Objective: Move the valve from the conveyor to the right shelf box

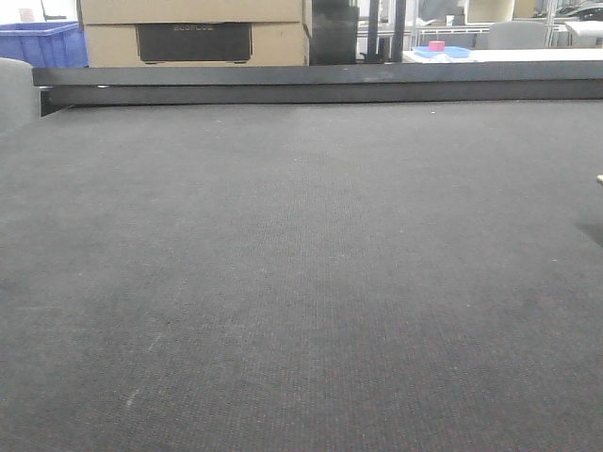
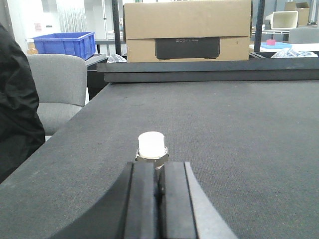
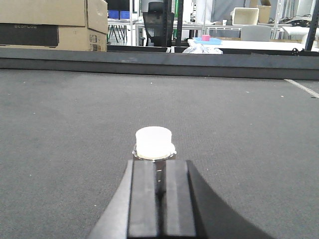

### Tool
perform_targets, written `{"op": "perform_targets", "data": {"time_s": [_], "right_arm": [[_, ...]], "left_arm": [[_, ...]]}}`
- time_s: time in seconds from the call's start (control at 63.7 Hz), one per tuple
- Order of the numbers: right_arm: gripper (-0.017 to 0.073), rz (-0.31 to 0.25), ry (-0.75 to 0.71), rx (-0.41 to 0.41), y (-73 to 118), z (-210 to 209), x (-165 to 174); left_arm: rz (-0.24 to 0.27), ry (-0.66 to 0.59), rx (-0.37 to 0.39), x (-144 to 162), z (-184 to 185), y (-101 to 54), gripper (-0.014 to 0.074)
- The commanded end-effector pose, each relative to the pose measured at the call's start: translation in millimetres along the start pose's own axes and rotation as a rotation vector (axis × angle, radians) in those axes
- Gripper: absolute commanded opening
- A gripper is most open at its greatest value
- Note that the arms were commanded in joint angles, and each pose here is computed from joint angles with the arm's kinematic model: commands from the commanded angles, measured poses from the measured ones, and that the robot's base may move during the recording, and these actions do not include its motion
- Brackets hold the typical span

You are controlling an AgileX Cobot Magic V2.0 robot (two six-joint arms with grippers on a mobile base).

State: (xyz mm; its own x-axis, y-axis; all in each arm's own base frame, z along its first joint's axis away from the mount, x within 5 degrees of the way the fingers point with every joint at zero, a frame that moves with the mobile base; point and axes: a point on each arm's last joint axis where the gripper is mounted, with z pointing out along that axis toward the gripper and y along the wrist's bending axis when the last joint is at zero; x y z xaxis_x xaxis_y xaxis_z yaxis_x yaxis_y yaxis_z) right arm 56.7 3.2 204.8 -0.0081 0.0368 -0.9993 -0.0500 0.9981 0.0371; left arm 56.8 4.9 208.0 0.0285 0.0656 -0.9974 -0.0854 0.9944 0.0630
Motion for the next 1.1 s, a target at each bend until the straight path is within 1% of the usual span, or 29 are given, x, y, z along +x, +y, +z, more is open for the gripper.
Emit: {"op": "perform_targets", "data": {"time_s": [0.0, 0.408, 0.534, 0.754, 0.832, 0.942, 0.989, 1.083], "right_arm": [[-0.0162, -0.008, -0.028, -0.001, 0.0, -0.3, -2.4], [-0.0162, -0.008, -0.028, -0.001, 0.0, -0.3, -2.4], [-0.0162, -0.008, -0.028, -0.001, 0.0, -0.3, -2.4], [-0.0162, -0.008, -0.14, 0.006, -0.6, -1.2, -12.6], [-0.0162, -0.008, -0.164, 0.007, -0.7, -1.5, -14.7], [-0.0162, -0.007, -0.199, 0.009, -0.9, -2.1, -17.8], [-0.0162, -0.007, -0.197, 0.009, -0.8, -2.2, -18.7], [-0.0162, -0.008, -0.227, 0.002, 0.7, -8.1, -44.1]], "left_arm": [[-0.01, -0.025, 0.002, -2.7, -0.6, -0.1, -0.0111], [-0.01, -0.025, 0.002, -2.7, -0.6, -0.1, -0.0111], [-0.01, -0.048, 0.004, -4.7, -0.7, -0.2, -0.0111], [-0.019, -0.065, 0.005, -6.3, -0.7, -0.3, -0.0111], [-0.033, -0.096, 0.006, -9.1, -1.0, -0.4, -0.0111], [-0.033, -0.153, 0.009, -14.2, -1.6, -0.5, -0.0111], [-0.033, -0.152, 0.009, -14.2, -1.6, -0.5, -0.0111], [-0.033, -0.178, 0.003, -36.5, -5.7, 1.4, -0.0111]]}}
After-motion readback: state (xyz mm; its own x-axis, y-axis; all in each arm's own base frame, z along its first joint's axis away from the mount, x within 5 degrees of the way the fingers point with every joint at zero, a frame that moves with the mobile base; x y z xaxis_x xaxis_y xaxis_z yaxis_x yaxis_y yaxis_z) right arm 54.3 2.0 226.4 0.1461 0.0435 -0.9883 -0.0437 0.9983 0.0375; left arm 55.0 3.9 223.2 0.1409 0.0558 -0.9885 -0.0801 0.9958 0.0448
